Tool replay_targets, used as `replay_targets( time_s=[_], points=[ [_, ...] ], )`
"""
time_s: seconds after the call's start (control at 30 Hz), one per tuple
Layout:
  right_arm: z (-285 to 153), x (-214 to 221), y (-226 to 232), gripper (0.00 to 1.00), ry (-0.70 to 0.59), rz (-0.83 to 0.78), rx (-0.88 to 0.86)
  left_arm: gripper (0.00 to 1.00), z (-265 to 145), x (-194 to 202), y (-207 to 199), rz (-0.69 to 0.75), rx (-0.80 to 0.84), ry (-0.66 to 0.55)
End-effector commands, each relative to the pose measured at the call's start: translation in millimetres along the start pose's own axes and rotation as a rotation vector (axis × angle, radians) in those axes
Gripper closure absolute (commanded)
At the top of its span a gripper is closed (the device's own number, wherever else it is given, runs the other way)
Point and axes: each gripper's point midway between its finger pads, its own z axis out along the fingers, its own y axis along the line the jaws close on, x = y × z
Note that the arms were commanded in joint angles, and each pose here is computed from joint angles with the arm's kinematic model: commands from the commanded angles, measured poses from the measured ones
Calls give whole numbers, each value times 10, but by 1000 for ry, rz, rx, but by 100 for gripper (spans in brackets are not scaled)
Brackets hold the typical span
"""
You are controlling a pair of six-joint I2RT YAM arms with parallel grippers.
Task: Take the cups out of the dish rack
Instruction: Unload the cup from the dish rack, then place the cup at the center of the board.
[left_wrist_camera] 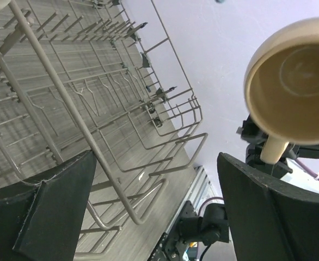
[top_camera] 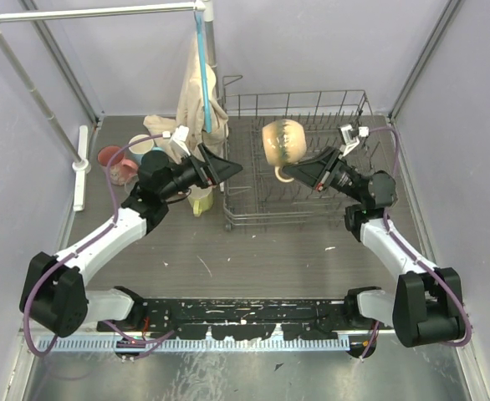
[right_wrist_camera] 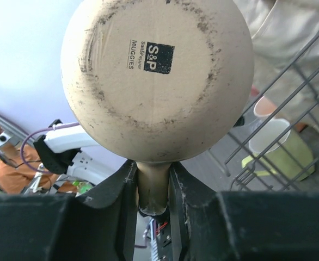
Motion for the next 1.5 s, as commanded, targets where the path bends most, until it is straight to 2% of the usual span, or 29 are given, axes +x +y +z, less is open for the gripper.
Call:
replay_targets(
  time_s=[0.0,0.6,1.03,1.47],
  points=[
    [61,-36,482,99,-29,-113,-139,2,46,-137,-324,36,150,-59],
    [154,146,676,99,10,-69,-204,2,24,-116,-1002,83,344,-113],
    [166,164,668,99,10,-69,-211,2,-375,-332,-1025,210,194,-218],
    [178,199,802,99,16,-70,-247,1,-136,-170,-918,150,233,-144]
  ],
)
